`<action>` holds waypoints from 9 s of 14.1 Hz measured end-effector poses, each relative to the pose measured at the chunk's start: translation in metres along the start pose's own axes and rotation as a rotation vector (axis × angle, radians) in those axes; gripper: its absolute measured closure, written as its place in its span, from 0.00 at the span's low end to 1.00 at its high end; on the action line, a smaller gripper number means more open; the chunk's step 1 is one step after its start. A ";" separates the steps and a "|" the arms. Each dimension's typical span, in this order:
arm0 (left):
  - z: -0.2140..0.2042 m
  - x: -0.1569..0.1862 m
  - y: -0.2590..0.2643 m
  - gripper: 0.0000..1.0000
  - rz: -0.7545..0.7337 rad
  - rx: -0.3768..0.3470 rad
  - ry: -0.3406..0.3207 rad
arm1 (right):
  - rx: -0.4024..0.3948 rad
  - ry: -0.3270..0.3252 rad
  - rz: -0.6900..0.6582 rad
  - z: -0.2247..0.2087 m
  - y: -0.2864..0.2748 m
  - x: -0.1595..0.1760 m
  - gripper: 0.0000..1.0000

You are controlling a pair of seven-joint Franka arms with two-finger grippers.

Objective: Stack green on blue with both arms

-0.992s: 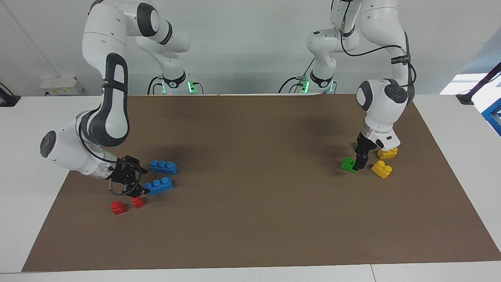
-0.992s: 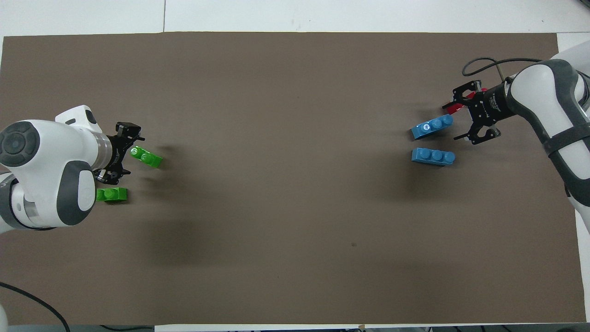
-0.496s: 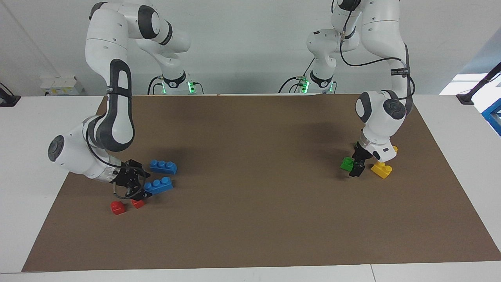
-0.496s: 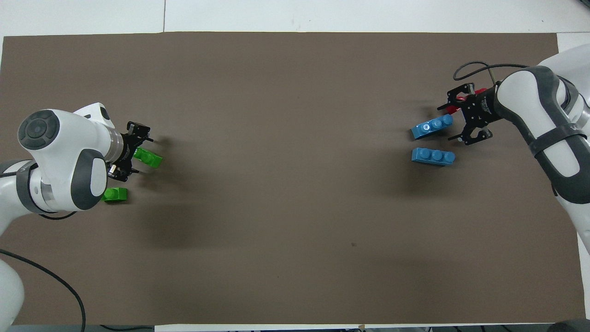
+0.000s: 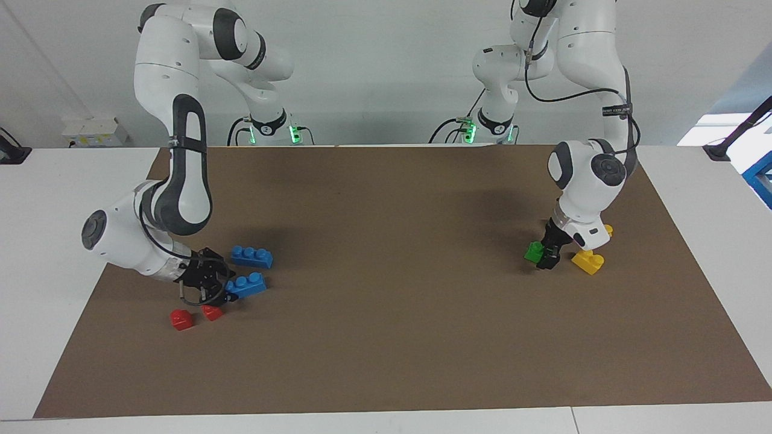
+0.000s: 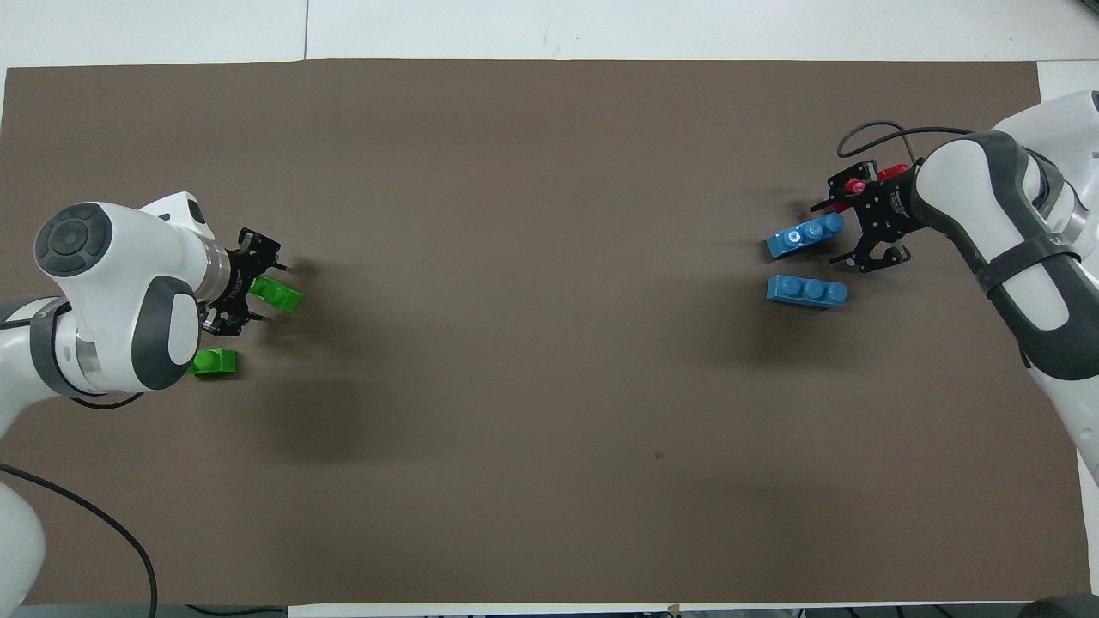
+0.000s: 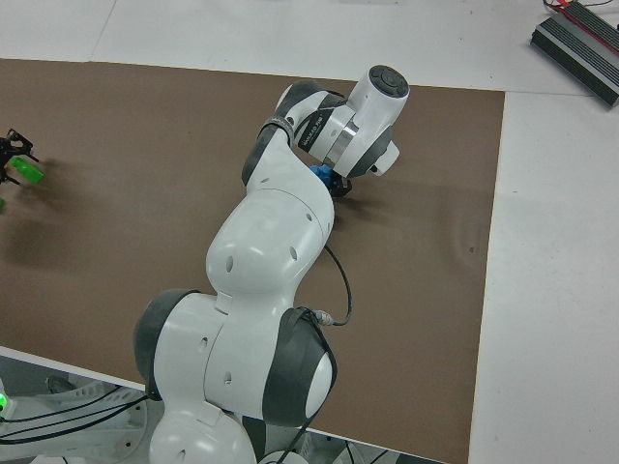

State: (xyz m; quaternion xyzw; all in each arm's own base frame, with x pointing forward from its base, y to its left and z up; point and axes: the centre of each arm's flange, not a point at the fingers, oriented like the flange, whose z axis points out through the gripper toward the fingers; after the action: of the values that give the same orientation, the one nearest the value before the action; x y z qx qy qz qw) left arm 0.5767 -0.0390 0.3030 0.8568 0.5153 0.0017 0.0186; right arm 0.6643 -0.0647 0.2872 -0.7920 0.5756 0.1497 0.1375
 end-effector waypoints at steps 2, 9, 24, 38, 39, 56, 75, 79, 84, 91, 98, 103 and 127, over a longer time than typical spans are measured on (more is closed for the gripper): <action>-0.003 0.001 0.002 0.35 0.000 0.004 -0.002 | 0.001 0.000 -0.019 -0.001 0.001 0.002 0.59; -0.009 0.002 0.005 0.66 0.000 -0.004 0.002 | 0.008 -0.003 -0.045 -0.014 -0.005 -0.003 0.66; -0.091 -0.034 0.018 0.66 -0.115 -0.024 -0.015 | 0.079 -0.041 0.227 -0.028 -0.115 -0.264 0.66; -0.119 -0.203 0.043 0.66 -0.402 0.031 -0.024 | 0.055 -0.031 0.244 0.115 -0.063 -0.319 0.66; -0.121 -0.213 0.044 0.66 -0.418 0.028 -0.025 | 0.061 -0.031 0.244 0.114 -0.064 -0.318 0.66; -0.135 -0.302 0.080 0.66 -0.568 -0.006 -0.063 | 0.097 -0.061 0.289 0.145 -0.043 -0.317 0.66; -0.060 -0.351 0.135 0.66 -0.582 0.033 0.016 | 0.090 -0.065 0.267 0.153 -0.041 -0.334 0.66; -0.060 -0.353 0.137 0.66 -0.578 0.023 0.022 | 0.090 -0.065 0.267 0.153 -0.041 -0.334 0.66; -0.060 -0.353 0.141 0.66 -0.573 0.007 0.027 | 0.089 -0.065 0.267 0.153 -0.041 -0.334 0.66; -0.056 -0.354 0.147 0.66 -0.575 -0.028 0.036 | 0.089 -0.065 0.267 0.153 -0.041 -0.334 0.66; -0.051 -0.357 0.146 0.66 -0.570 -0.044 0.064 | 0.089 -0.065 0.268 0.153 -0.041 -0.334 0.66; -0.036 -0.366 0.141 0.66 -0.547 -0.081 0.105 | 0.089 -0.064 0.259 0.153 -0.040 -0.334 0.66; -0.108 -0.328 0.124 0.00 -0.506 -0.082 0.119 | 0.088 -0.062 0.341 0.133 -0.040 -0.279 0.00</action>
State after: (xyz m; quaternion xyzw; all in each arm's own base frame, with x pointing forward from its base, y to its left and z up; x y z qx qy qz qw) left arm 0.5301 -0.3839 0.4209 0.6976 0.7129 0.0682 0.0227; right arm 0.6098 0.2419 0.2774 -0.6712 0.7031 0.1698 0.1623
